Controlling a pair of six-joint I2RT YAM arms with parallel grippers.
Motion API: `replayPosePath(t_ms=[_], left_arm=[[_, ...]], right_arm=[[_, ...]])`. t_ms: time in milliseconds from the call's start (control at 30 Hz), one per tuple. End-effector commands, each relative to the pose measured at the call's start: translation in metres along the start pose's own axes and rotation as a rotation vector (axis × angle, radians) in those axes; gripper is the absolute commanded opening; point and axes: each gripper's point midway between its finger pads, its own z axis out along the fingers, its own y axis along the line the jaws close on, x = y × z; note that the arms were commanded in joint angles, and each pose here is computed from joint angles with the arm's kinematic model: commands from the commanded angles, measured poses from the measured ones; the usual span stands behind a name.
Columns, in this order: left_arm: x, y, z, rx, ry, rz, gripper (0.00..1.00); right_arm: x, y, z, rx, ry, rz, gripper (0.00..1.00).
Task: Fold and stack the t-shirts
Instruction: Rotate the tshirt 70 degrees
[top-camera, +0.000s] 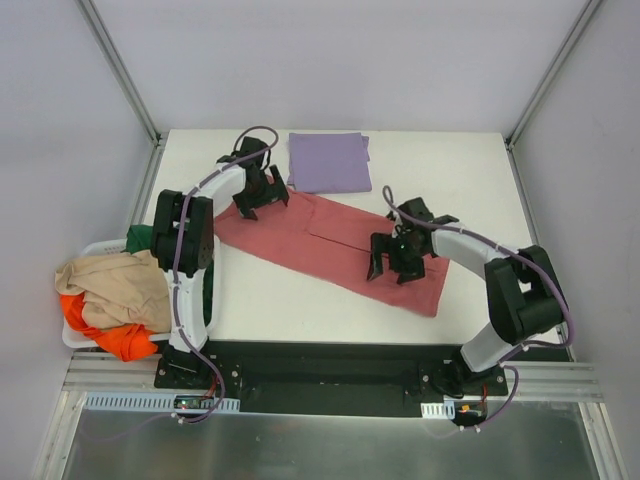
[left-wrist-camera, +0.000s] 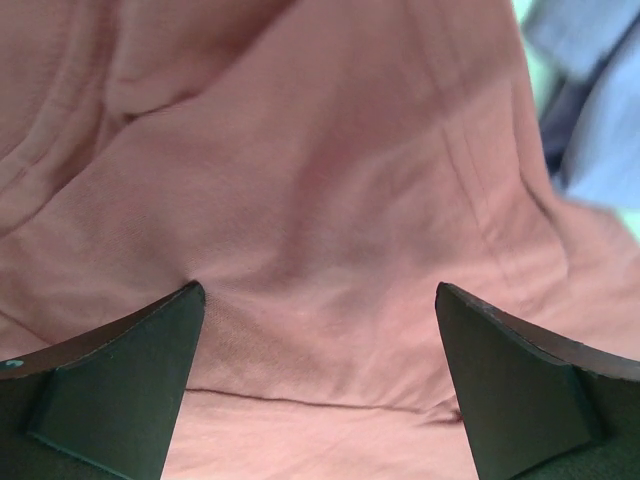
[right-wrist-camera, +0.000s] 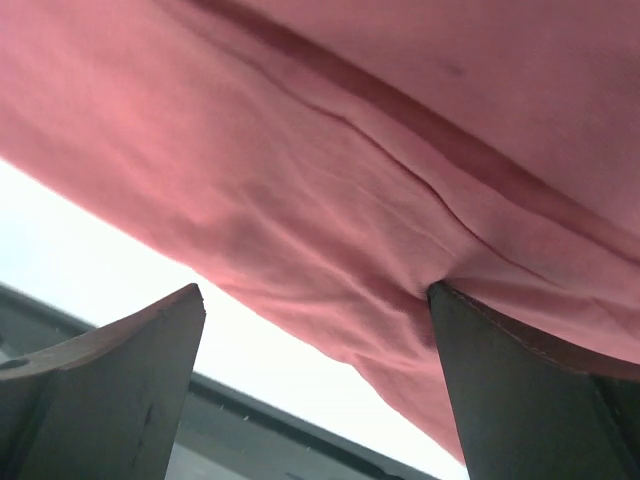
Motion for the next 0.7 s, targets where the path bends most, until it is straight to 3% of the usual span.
replayPosePath(t_ms=[0,200,367,500,667], left_arm=[[-0.033,-0.001,0.02,0.0,-0.022,-0.057,0.99],[-0.071,-0.008,0.041,-0.014,-0.051,-0.098,0.99],[-0.111,-0.003,0.039,-0.075,-0.162,-0.111,0.99],[-0.123,0.001,0.013,-0.1,-0.204,-0.097,0.99],[-0.121,0.009,-0.043,-0.15,-0.294,-0.072,0.99]], right_arm=[[0.067,0.047,0.004,-0.125,0.19,-0.014,0.96],[0.078,0.104,0.02,-0.232,0.171,-0.061,0.96],[0.068,0.14,0.008,-0.327,0.145,-0.108,0.96],[0.061,0.154,-0.006,-0.358,0.091,-0.158,0.96],[0.043,0.133,-0.02,-0.248,-0.023,-0.164,0.96]])
